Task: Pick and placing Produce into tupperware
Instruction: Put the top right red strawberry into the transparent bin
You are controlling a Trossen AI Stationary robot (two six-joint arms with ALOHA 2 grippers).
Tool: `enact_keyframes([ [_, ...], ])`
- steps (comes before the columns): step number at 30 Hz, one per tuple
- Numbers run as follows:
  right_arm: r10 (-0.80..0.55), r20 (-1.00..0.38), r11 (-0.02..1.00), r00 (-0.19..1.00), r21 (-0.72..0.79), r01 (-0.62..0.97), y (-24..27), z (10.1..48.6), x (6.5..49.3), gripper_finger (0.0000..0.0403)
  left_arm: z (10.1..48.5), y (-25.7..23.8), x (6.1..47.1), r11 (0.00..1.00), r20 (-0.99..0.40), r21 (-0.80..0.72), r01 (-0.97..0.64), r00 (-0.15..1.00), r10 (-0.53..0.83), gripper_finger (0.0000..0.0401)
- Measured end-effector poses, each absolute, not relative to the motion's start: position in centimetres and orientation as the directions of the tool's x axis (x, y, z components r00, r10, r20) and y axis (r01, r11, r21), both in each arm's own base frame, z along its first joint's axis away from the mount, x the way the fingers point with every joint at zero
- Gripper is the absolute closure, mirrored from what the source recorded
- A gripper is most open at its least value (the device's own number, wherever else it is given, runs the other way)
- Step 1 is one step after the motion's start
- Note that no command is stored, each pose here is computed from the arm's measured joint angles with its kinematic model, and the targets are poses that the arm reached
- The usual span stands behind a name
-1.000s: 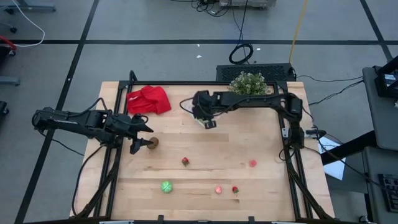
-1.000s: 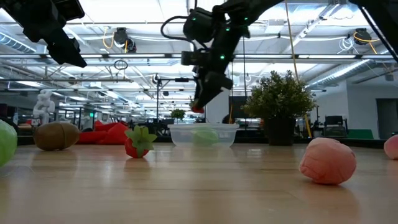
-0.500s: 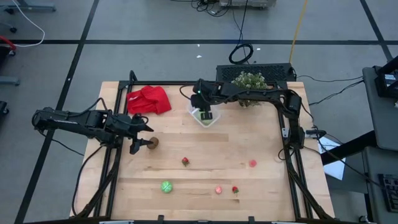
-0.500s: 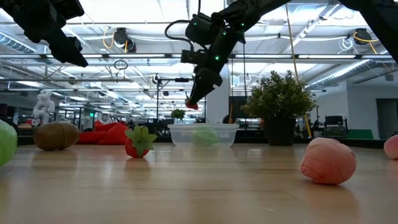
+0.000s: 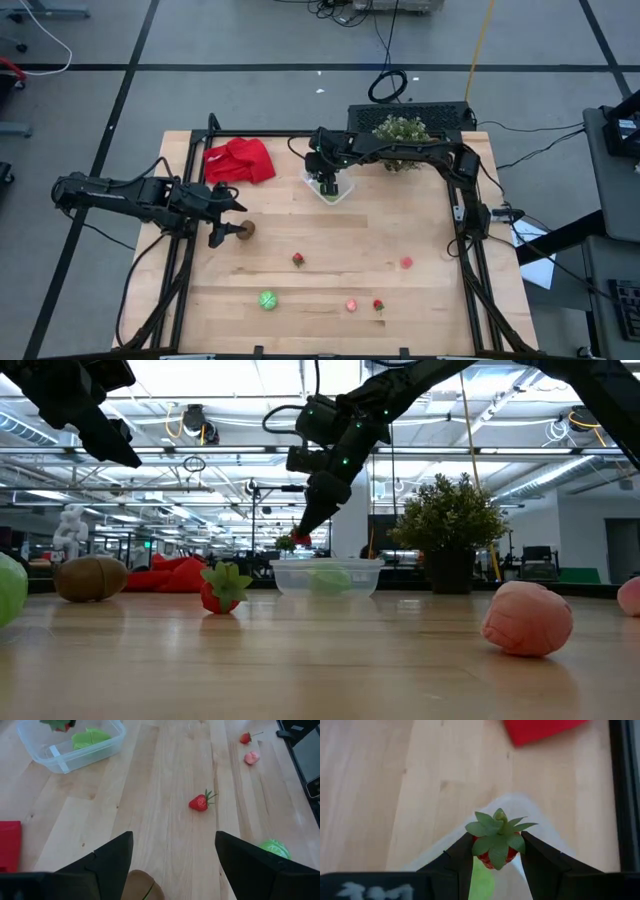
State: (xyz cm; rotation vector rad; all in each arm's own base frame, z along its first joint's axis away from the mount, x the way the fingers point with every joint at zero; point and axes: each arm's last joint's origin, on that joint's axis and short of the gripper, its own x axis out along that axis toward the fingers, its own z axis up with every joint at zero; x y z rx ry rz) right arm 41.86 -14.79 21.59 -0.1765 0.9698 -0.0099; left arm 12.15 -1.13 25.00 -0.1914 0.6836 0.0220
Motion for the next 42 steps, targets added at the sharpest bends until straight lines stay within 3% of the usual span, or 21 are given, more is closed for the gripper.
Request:
enact_keyframes([
  [42, -0.050, -0.833, 0.998, 0.551, -0.068, -0.013, -16.5, 20.1, 41.6, 0.0270, 25.0, -1.1, 12.2, 0.980, -0.629, -0.176, -0.089, 0.776, -0.043, 0.0116],
])
